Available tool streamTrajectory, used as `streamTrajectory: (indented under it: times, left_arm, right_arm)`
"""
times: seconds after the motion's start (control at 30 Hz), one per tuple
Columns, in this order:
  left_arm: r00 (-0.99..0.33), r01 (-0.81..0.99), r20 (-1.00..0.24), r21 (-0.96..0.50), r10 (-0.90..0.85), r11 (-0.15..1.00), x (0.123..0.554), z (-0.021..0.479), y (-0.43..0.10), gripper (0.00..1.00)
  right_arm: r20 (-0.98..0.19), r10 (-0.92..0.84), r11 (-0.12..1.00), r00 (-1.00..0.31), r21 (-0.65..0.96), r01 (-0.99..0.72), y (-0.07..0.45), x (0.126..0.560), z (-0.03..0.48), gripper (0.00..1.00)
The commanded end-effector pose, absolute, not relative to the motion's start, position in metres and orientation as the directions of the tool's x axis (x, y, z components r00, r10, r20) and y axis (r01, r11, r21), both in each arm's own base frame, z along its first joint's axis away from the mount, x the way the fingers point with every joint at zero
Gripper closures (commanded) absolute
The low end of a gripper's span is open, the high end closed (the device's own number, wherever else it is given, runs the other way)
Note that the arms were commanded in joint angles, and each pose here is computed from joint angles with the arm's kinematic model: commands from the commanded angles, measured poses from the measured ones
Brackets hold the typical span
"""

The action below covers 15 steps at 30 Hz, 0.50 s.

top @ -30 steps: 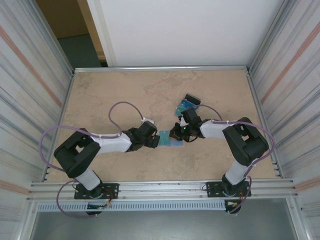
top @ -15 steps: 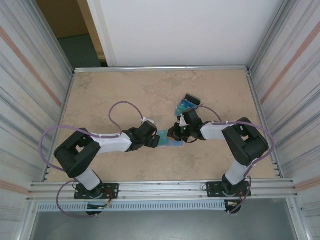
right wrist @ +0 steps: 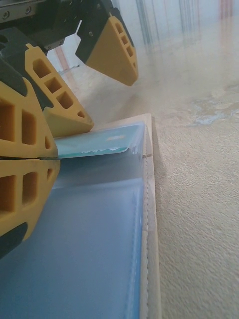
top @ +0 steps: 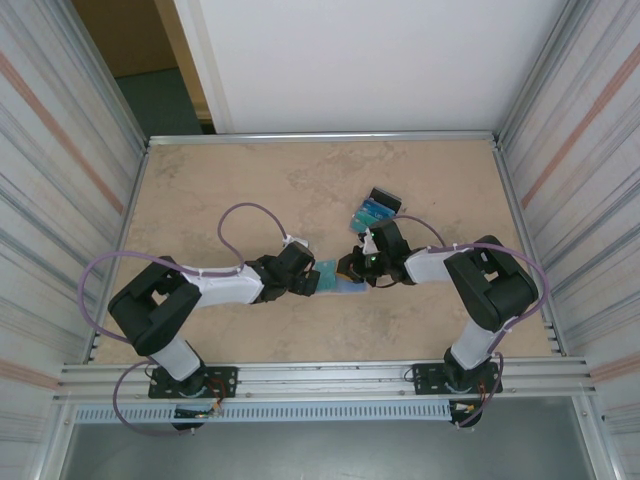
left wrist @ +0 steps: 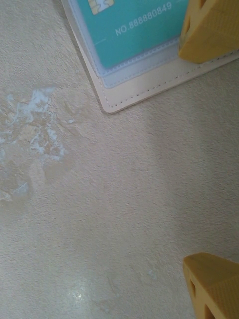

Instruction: Take the credit cards out of the card holder

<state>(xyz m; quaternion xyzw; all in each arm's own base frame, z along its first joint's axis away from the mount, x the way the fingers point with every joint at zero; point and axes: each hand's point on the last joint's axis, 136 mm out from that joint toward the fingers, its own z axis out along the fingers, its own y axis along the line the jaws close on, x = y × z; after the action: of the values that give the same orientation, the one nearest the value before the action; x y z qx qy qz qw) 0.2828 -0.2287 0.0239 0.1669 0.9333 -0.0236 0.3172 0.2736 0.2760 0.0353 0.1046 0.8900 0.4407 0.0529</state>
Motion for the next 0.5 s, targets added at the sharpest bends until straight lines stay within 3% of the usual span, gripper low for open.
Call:
streamTrajectory:
  times: [0.0,0.47]
  left_arm:
    - [-0.777,0.334,-0.519,0.140,0.357,0.932,0.270,0.003,-0.211,0.01]
    - [-0.750,0.326,-0.578,0.099,0.321,0.940,0.279,0.032,-0.223,0.01]
  right_arm:
    - [0.013,0.236,0.569,-0.972,0.808,0.149,0.275,0.274,0.036,0.93]
    - [-0.008,0.208,0.633,-0.978,0.763,0.129,0.268,0.271,0.026,0.96]
